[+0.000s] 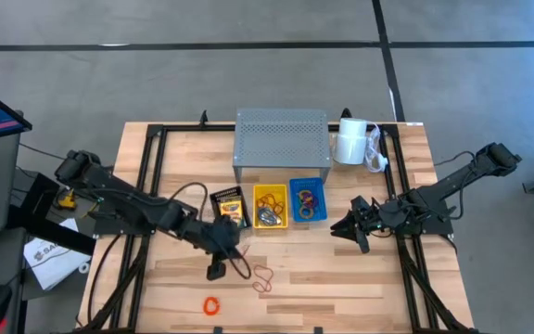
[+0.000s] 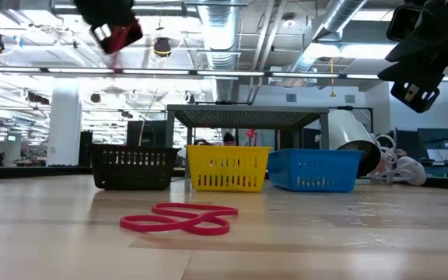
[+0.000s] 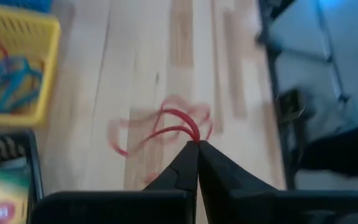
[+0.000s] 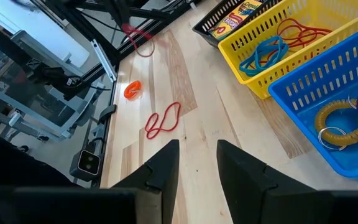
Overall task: Pick & Place Office Desk Supplies
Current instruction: Put the red rubber band into the yellow basket
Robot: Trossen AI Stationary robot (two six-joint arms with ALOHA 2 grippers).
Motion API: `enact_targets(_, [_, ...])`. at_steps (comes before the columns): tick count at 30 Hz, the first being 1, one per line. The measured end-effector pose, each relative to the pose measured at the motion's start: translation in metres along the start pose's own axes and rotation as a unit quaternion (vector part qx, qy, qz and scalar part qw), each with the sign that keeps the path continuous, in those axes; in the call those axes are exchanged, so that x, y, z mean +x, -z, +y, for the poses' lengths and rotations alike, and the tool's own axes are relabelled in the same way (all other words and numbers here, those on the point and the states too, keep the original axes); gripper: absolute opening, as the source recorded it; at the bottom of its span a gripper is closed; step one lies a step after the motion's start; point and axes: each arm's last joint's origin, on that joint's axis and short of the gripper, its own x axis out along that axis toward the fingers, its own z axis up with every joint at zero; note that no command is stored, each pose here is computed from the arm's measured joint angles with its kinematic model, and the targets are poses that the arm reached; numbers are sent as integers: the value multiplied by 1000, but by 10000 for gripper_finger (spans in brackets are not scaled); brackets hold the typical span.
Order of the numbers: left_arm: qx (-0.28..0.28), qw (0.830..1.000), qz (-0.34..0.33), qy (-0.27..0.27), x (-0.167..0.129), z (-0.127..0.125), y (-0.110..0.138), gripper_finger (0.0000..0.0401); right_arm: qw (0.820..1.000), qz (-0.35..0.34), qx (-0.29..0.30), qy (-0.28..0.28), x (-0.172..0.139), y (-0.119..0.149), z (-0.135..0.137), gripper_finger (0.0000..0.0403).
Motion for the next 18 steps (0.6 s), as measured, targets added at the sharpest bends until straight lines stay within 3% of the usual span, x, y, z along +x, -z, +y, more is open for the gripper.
enact_targets(9, [-14,996,-86,-19,-9,34,-31,0,1000,0,0,0,0,0,0,106])
enact_targets(18, [-42,990,-113,-79,-15,96,-53,0,1000,0,0,0,0,0,0,106])
